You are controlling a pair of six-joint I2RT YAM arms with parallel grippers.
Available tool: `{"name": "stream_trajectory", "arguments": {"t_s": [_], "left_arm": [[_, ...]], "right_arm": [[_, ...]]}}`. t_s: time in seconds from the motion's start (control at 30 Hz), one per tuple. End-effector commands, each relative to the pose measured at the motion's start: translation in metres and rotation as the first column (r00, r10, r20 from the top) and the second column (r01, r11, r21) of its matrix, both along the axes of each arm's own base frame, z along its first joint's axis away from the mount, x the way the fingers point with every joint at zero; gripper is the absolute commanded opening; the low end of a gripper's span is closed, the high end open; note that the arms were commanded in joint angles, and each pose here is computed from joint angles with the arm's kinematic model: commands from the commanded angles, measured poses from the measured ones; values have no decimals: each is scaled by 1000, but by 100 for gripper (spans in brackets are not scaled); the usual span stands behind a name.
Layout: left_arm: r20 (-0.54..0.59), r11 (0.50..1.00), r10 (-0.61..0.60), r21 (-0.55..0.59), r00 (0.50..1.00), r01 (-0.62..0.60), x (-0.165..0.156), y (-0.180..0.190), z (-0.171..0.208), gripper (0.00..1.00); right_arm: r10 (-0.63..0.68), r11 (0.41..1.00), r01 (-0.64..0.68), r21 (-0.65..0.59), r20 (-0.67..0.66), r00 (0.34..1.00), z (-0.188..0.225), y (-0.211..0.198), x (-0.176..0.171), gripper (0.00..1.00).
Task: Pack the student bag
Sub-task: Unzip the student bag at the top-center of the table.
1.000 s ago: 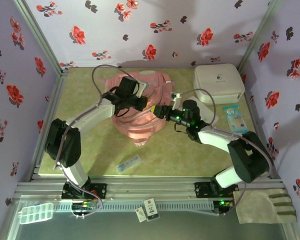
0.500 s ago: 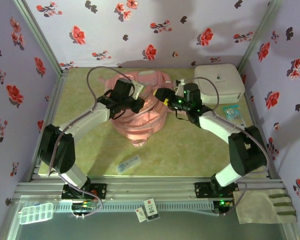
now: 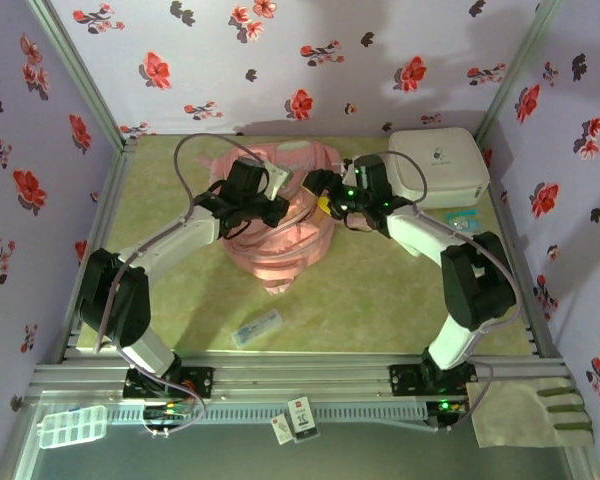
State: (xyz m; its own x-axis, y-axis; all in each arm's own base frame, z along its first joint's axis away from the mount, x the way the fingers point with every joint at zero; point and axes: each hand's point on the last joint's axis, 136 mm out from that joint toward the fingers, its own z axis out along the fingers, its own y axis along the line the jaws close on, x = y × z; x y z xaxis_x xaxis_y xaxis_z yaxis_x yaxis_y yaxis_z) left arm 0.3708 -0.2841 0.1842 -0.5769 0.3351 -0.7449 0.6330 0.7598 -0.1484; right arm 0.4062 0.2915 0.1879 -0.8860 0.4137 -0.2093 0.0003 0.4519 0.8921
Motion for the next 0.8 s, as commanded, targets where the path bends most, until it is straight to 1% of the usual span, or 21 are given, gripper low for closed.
{"name": "stream_trajectory", "arguments": {"t_s": [0.0,0.1,0.2,0.27,0.33,0.43,0.57,0.67,0.77], "left_arm": [[108,996,-33,-80,994,42,-2,-4,47,7],[97,997,-20,-70,995,26,-6,2,46,26],[80,998,40,-55,996,-35,-9,14,44,48],[65,992,122,-53,990,-118,-10,28,44,55],[23,975,212,-78,977,-209,-15,40,43,58],[-66,950,283,-119,957,-289,-31,44,36,61],[-152,932,310,-145,938,-332,-55,29,23,63],[-212,920,319,-163,924,-356,-66,14,15,63],[-248,905,355,-152,901,-398,-70,6,3,61]], "right_arm": [[21,998,-19,58,-26,999,6,16,9,78],[66,993,-63,102,-30,997,10,34,9,75],[89,990,-85,115,-31,996,13,43,8,70],[89,989,-85,119,-33,995,13,46,8,67],[96,988,-91,127,-31,995,16,50,8,59],[109,986,-105,133,-26,994,20,55,8,48],[129,983,-125,137,-21,991,22,61,7,35],[139,981,-136,137,-17,990,23,66,5,29],[145,980,-142,141,-11,989,26,69,5,27]]}}
